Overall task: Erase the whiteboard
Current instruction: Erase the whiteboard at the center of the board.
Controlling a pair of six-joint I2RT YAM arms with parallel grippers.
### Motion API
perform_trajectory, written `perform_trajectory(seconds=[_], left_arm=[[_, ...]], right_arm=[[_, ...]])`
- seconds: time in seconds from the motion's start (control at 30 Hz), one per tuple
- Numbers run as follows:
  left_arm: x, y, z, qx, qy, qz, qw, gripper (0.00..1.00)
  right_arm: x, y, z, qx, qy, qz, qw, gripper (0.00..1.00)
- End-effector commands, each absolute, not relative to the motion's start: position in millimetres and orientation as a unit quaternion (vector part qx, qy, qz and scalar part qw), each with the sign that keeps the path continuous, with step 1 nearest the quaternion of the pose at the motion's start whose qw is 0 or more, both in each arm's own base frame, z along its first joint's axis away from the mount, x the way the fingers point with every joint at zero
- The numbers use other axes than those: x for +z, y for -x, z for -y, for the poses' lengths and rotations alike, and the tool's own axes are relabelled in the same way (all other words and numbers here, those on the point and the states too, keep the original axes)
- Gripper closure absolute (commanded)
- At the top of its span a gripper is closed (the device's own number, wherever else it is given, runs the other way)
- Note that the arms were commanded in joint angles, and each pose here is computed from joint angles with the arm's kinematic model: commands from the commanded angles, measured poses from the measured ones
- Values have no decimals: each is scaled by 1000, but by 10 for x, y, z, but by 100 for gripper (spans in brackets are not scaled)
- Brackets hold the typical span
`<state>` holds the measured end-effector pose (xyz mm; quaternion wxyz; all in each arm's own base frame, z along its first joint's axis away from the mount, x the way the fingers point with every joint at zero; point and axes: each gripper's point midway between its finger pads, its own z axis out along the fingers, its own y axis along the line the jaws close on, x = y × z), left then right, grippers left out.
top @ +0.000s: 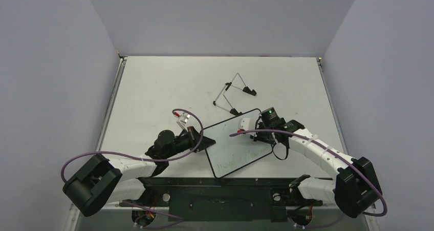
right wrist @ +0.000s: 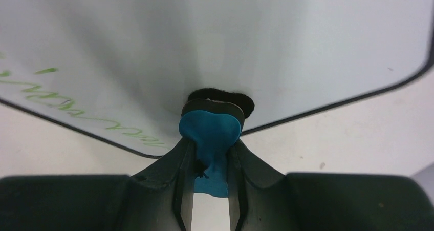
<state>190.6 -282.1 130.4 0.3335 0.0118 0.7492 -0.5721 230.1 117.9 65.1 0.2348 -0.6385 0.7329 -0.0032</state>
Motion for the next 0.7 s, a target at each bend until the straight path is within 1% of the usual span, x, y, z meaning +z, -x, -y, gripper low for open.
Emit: perform_trajectory(seconds=[0.0,0.03,0.07,0.2,0.27,0.33,0.43,0.5,0.53,0.57,0.67], left_arm=[[1818,-1925,2887,-619,-45,-686,380,100],[1818,-1926,2889,-619,-45,-686,380,100],[1822,-1925,2892,-619,-45,-686,380,100],[1824,-1933,2888,-618,-45,-686,382,100],[1830,-1939,2884,-617,-45,-686,384,100],[1816,-1947,2869,-613,-43,-688,386,100],[1811,-1953,2852,-609,-43,-690,388,100],[1823,-1952,2849,-610,-44,-689,389,100],[1822,-1947,2851,-610,-45,-689,389,100],[1824,-1940,2854,-611,-47,-688,388,100],[1810,-1936,2857,-611,-49,-689,386,100]], right_arm=[[826,-2718,-1040,-83,551,-775,298,100],[814,-2705,-1033,-82,553,-775,295,100],[788,-2650,-1113,-57,569,-766,293,100],[668,-2214,-1349,42,664,-706,244,100],[624,-1913,-1385,90,708,-669,206,100],[620,-1792,-1396,110,728,-649,192,100],[579,-1847,-1332,90,716,-667,185,100],[537,-2062,-1197,31,684,-705,185,100],[551,-2196,-1186,10,667,-717,201,100],[540,-2289,-1098,-20,640,-742,198,100],[635,-2617,-1014,-74,572,-780,242,100]])
